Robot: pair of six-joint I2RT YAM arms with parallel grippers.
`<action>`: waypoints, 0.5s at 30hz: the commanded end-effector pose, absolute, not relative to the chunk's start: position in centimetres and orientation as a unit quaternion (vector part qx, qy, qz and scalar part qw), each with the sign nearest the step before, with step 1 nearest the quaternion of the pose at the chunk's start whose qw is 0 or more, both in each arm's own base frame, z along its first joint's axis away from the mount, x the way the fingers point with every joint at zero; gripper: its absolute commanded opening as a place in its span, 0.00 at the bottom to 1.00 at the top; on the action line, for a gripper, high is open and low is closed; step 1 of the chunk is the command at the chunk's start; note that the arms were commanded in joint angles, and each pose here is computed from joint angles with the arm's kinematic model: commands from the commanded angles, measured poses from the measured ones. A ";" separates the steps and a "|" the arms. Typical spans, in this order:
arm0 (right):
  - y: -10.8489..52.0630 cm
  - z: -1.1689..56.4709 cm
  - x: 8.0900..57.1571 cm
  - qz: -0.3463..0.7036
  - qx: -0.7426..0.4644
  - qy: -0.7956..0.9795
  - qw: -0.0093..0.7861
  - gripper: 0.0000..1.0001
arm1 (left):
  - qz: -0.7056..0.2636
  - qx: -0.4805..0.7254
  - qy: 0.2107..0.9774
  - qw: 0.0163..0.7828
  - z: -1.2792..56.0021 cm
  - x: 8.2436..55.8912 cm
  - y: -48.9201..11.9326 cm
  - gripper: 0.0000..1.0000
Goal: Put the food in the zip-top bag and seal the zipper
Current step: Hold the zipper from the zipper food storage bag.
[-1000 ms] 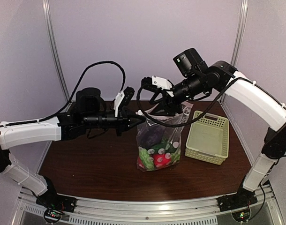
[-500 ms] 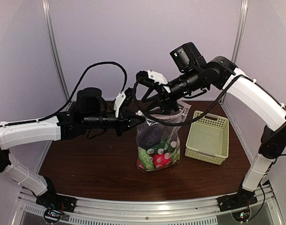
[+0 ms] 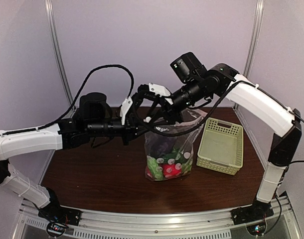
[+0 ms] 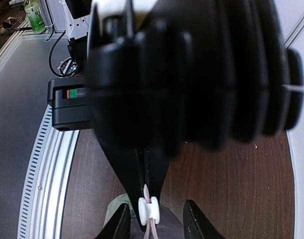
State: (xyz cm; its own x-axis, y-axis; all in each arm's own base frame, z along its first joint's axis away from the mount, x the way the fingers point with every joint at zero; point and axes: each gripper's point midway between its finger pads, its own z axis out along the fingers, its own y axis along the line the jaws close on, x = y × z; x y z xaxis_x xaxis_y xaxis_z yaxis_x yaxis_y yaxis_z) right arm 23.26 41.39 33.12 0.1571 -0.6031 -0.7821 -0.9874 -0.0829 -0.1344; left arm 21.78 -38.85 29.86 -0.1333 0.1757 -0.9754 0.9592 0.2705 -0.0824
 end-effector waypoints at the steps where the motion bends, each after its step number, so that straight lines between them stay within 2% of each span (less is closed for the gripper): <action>1: 41.5 33.9 22.5 0.287 -0.684 0.577 0.341 0.35 | -0.405 0.449 0.612 0.509 32.0 21.6 -38.7 0.00; 4: 41.5 34.1 22.1 0.295 -0.685 0.573 0.339 0.31 | -0.404 0.450 0.613 0.508 31.9 21.6 -38.7 0.00; 8: 41.5 34.2 22.2 0.292 -0.683 0.576 0.341 0.18 | -0.402 0.451 0.613 0.509 32.0 21.6 -38.8 0.00; 11: 41.5 33.9 22.3 0.289 -0.683 0.580 0.338 0.16 | -0.401 0.451 0.612 0.511 32.0 21.7 -38.8 0.00; 15: 41.3 33.7 22.4 0.285 -0.683 0.583 0.336 0.07 | -0.395 0.449 0.615 0.514 31.9 21.9 -38.6 0.00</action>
State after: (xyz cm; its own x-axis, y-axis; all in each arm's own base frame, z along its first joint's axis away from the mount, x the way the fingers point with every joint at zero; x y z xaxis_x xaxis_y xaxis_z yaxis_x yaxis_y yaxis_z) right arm 22.78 41.43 33.17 0.1560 -0.6054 -0.7805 -0.9877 -0.0930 -0.1254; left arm 21.88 -38.79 29.66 -0.1240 0.1864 -0.9746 0.9587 0.2758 -0.0693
